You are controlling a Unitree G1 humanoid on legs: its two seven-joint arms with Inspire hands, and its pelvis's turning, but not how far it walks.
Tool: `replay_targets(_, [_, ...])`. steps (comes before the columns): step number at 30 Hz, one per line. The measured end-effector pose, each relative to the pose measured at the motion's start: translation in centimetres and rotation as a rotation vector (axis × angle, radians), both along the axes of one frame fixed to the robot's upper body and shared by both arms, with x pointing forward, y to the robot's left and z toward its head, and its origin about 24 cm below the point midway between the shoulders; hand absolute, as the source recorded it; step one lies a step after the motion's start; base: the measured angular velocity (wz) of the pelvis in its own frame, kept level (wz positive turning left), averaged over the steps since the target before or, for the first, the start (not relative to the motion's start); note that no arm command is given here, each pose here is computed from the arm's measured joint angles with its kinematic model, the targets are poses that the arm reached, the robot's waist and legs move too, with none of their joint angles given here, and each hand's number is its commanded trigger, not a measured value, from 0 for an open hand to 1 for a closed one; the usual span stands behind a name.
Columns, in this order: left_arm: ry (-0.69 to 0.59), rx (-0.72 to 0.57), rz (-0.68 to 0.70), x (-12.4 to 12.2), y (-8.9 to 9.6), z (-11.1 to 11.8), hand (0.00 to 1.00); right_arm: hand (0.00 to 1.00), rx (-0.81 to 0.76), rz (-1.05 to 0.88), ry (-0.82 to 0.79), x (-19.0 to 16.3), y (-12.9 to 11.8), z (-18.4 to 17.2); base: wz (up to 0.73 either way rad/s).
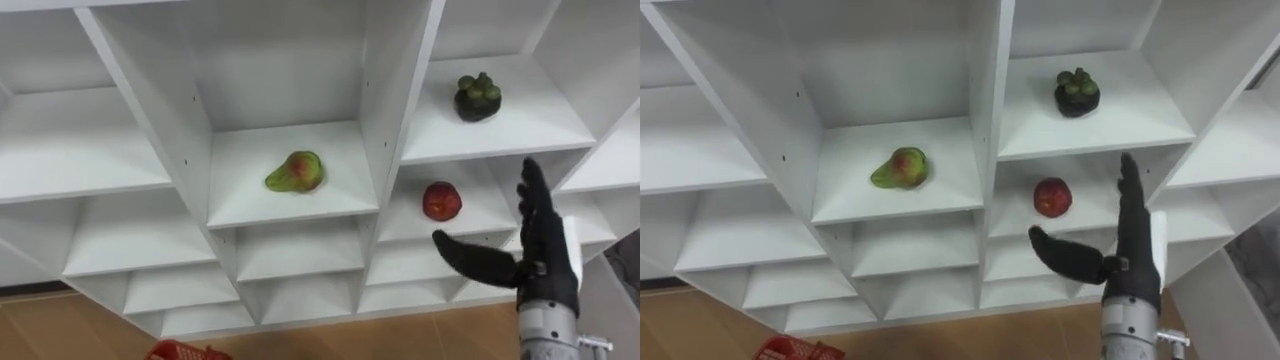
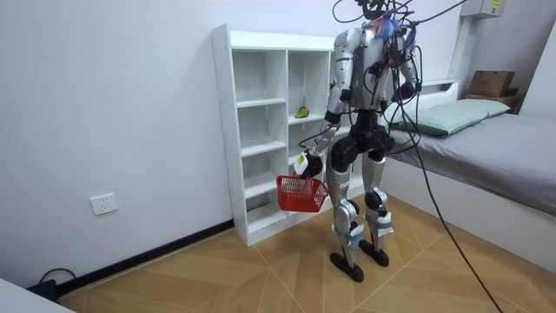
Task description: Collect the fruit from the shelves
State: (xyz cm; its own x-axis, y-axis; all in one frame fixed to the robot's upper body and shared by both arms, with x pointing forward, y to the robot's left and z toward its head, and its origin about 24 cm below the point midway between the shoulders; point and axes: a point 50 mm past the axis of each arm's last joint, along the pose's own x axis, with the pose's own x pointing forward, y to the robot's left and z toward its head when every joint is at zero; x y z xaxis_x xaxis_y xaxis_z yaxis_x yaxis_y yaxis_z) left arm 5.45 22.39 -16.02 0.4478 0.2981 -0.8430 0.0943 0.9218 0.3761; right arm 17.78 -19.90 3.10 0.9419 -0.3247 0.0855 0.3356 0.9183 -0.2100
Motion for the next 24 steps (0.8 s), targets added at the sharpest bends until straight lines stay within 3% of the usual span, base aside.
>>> replay_targets(7, [0.008,0.012,-0.032,0.0,0.3,0.1,1.0,0.0,-0.034,0.014,-0.171,1.1,0.4,3.3,0.0])
replay_targets(24, [0.083,0.053,-0.041,-1.3,1.4,0.0,1.0,0.0,-0.043,-0.018,-0.232,1.9,0.4,4.4,0.05])
